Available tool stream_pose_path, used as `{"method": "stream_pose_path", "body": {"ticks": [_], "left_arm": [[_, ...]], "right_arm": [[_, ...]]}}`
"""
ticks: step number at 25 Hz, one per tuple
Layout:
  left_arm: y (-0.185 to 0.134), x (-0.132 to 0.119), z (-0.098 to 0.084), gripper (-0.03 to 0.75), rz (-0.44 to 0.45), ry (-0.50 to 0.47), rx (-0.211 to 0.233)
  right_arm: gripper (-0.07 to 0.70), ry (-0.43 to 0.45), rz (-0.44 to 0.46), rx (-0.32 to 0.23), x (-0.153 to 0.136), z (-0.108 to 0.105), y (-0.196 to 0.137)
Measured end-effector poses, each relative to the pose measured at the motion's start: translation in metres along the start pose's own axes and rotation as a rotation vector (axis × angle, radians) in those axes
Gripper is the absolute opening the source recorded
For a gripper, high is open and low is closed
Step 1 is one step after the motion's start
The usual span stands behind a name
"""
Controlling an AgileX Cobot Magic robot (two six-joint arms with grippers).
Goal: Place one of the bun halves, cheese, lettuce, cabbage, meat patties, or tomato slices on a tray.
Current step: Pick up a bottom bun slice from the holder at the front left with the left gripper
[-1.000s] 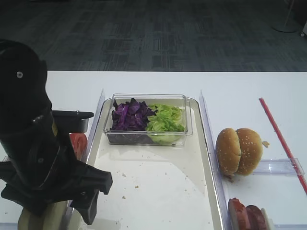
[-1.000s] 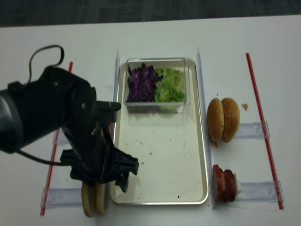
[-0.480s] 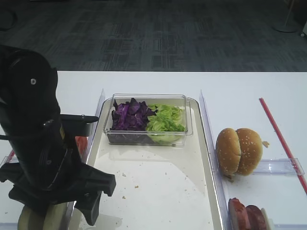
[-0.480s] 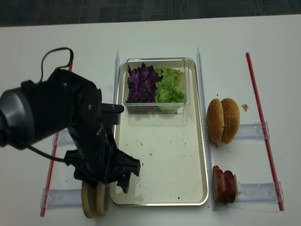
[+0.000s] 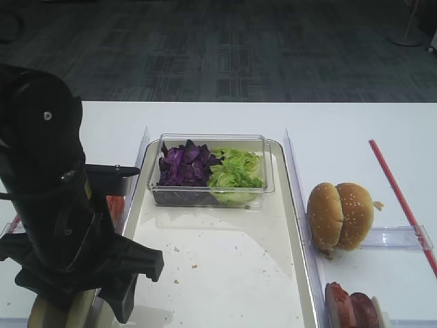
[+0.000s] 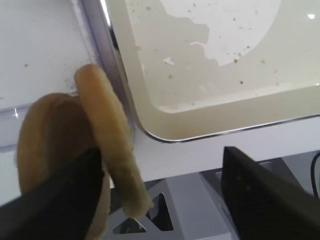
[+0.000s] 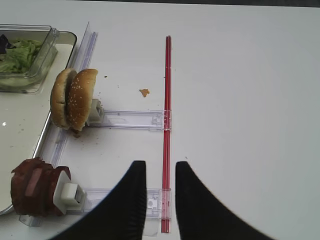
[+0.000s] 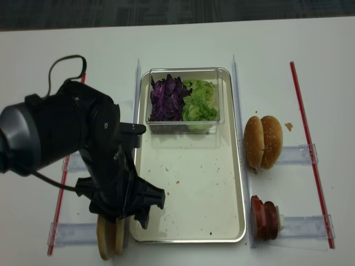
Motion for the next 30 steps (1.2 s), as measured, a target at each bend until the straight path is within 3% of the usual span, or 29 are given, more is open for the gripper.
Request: {"method": "stream_pose_path", "body": {"ticks": [14,21,30], "left_arm": [[-0.001,-0.001,0.001,0.444,0.01,0.01,-0.001],[0.001,-0.014,0.001,0.428,0.055,0.047,0.006],[0.003,-0.016,0.004,0.351,0.048,0.07,-0.007]], "right_arm": [[0.193,0.0,0.0,0.0,0.0,0.0,0.0],[0.193,0.0,0.0,0.0,0.0,0.0,0.0],[0.193,0.0,0.0,0.0,0.0,0.0,0.0]]}}
Point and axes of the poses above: a point on each arm's last joint axis where the gripper is mounted, x pointing back along that axis away from the gripper, z along the wrist's bending axis when the last joint is at zero, y = z × x, the point moved 5 cm from there along -x, pointing out along that axis toward the gripper, and after that the axes turned 13 degrees about x, right-handed, at the moved point
